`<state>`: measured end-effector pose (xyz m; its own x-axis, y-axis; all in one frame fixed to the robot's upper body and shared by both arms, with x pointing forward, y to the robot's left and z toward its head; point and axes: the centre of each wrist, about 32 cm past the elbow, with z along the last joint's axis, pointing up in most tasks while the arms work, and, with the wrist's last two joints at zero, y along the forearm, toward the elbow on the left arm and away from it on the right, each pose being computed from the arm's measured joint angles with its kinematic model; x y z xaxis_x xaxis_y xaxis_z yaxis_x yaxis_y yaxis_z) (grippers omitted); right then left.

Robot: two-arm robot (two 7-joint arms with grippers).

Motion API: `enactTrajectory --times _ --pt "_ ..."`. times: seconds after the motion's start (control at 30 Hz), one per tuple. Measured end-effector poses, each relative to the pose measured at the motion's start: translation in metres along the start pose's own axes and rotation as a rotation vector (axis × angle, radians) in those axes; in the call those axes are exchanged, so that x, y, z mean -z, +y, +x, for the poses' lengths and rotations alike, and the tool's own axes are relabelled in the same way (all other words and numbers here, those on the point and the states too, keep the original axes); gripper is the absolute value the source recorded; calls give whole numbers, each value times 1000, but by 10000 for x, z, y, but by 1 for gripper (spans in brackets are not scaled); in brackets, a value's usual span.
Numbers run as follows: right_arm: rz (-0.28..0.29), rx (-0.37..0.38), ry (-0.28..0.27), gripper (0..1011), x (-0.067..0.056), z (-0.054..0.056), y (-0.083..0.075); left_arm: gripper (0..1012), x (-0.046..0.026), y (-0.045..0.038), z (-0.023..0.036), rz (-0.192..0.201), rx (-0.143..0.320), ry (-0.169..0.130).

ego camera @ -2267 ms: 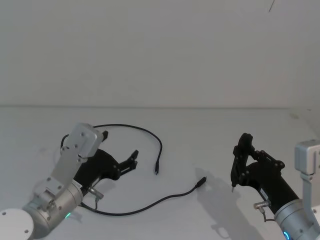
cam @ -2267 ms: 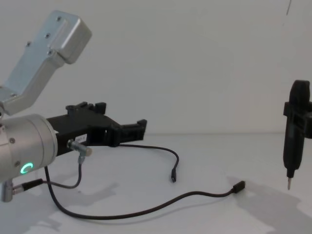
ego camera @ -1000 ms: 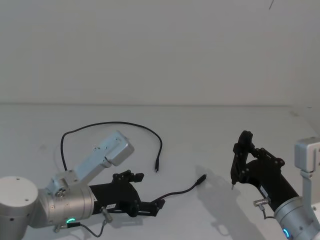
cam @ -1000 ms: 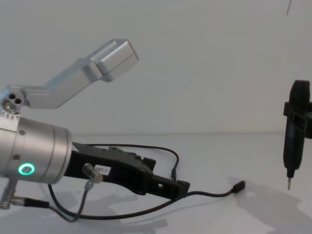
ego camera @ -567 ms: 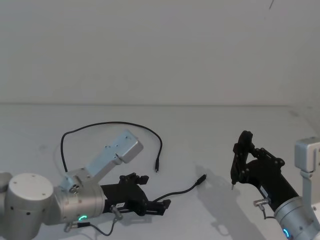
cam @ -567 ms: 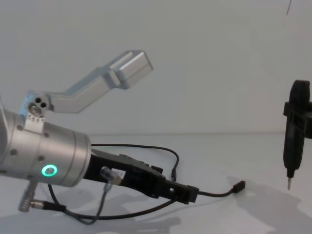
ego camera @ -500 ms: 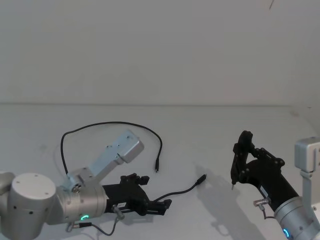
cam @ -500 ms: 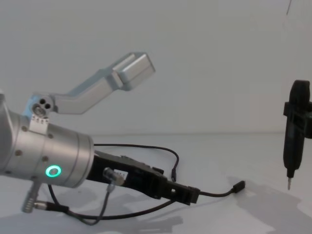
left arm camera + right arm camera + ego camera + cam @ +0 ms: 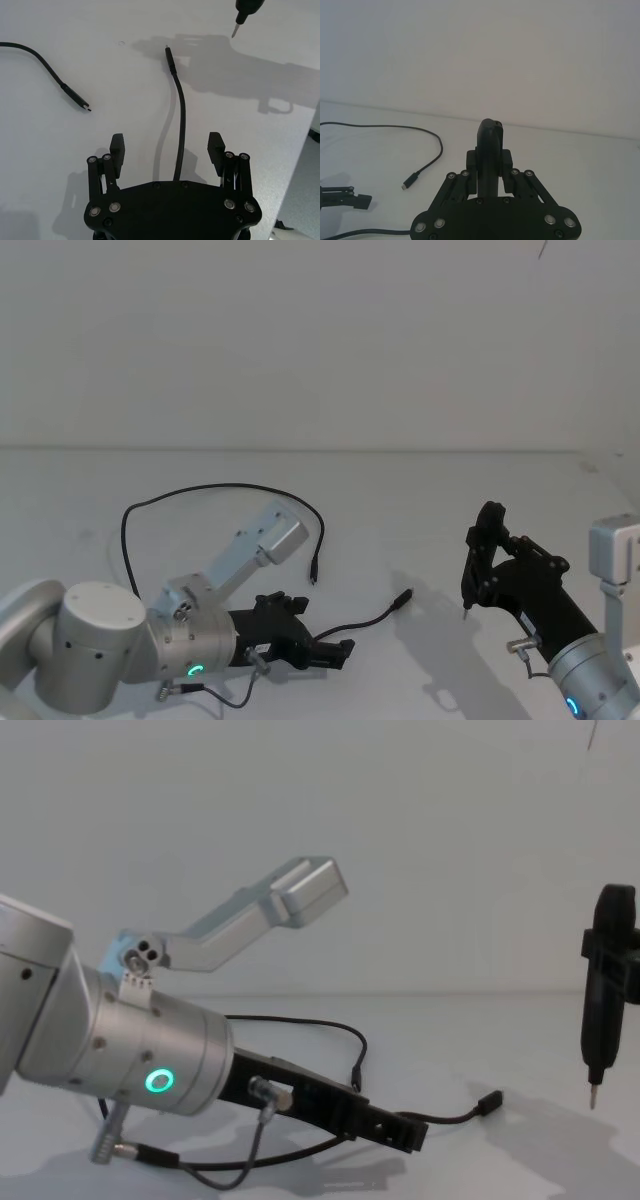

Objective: Pick up the data cable with the one hand.

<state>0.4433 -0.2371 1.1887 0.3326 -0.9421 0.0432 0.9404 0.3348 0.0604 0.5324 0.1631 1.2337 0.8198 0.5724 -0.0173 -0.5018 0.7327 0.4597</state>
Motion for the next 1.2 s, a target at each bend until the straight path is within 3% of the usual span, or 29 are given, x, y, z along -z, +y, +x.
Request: enactTrajectory --times 0.2,0.47,0.5,0.73,0.83,0.97,1.03,1.2 --pt "0 0 0 279 0 0 0 994 -24 -68 -7 7 -5 2" --pt "0 0 0 279 0 0 0 840 -41 -118 -13 13 -7 3" --pt "0 0 0 279 0 0 0 780 -44 -124 -14 13 -8 3" --pt "0 0 0 279 0 0 0 606 -53 -145 -18 15 -8 3" --pt "0 0 0 279 0 0 0 461 -55 -150 -17 16 -9 3" --pt "0 0 0 279 0 0 0 381 -57 -157 -19 16 -9 3" --pt "0 0 0 279 0 0 0 261 -58 -160 -19 17 -9 3" --pt "0 0 0 279 0 0 0 170 -59 -164 -20 17 -9 3"
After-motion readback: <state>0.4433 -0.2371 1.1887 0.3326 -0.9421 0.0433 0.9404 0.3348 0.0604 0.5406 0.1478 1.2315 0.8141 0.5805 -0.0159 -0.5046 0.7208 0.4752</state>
